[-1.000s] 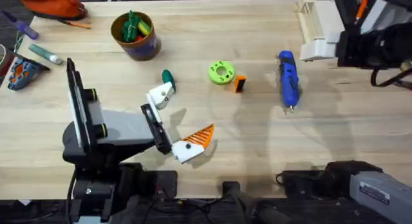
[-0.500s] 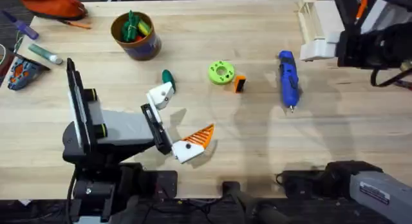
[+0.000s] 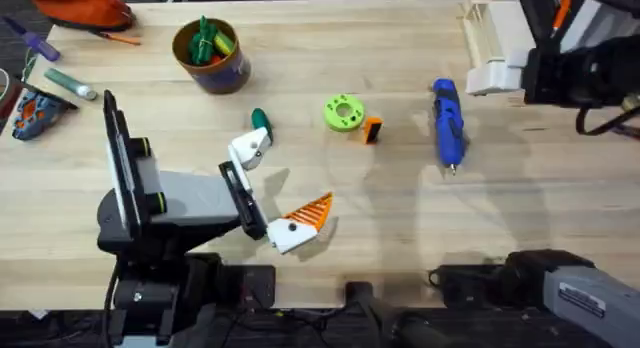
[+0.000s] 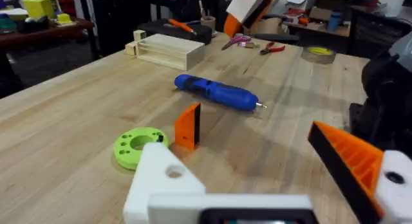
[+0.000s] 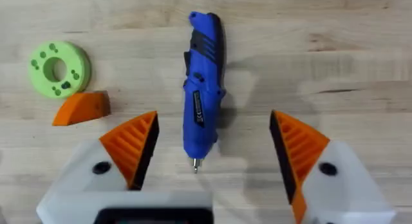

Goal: Pick up the gripper from the table and insert it into the empty holder that is missing its gripper. Then pick up a screw, insert it into the mounting hole, and use the screwdriver to tighten it. Finally, clean up the table by picking up the vegetable and placing it into the bucket.

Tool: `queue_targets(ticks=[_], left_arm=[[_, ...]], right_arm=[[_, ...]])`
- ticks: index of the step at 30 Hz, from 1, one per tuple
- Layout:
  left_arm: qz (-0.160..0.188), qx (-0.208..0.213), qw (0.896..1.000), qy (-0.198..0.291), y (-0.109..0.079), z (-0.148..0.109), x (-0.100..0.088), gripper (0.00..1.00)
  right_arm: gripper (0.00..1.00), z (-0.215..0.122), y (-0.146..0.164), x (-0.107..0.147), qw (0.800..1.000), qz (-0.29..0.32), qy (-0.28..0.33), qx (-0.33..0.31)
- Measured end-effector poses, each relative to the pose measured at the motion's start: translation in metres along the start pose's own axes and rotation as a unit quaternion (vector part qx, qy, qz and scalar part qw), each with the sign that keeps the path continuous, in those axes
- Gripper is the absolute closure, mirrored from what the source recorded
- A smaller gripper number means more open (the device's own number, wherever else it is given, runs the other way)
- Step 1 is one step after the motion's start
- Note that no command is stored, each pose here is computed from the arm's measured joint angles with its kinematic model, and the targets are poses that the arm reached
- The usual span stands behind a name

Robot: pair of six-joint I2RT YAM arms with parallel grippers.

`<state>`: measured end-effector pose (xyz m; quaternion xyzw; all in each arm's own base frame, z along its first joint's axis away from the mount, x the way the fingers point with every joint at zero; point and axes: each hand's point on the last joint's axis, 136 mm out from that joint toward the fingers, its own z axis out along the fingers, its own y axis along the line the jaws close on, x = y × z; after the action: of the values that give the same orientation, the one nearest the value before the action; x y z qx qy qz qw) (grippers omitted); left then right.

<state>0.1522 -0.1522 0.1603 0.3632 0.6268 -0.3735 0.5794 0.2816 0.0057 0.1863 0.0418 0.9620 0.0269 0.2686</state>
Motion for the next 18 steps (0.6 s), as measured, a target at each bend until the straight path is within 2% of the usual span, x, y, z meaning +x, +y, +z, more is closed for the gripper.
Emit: queue_targets(ticks=[10, 18], left_arm=[[0.000, 0.000, 1.000, 0.000, 0.000, 0.000, 0.000, 0.015], [0.000, 0.000, 1.000, 0.000, 0.000, 0.000, 0.000, 0.015]], right_arm=[[0.008, -0.004, 0.005, 0.018, 0.999, 0.017, 0.038, 0.007], [0.008, -0.031, 0.044, 0.005, 0.999, 0.031, 0.012, -0.002]])
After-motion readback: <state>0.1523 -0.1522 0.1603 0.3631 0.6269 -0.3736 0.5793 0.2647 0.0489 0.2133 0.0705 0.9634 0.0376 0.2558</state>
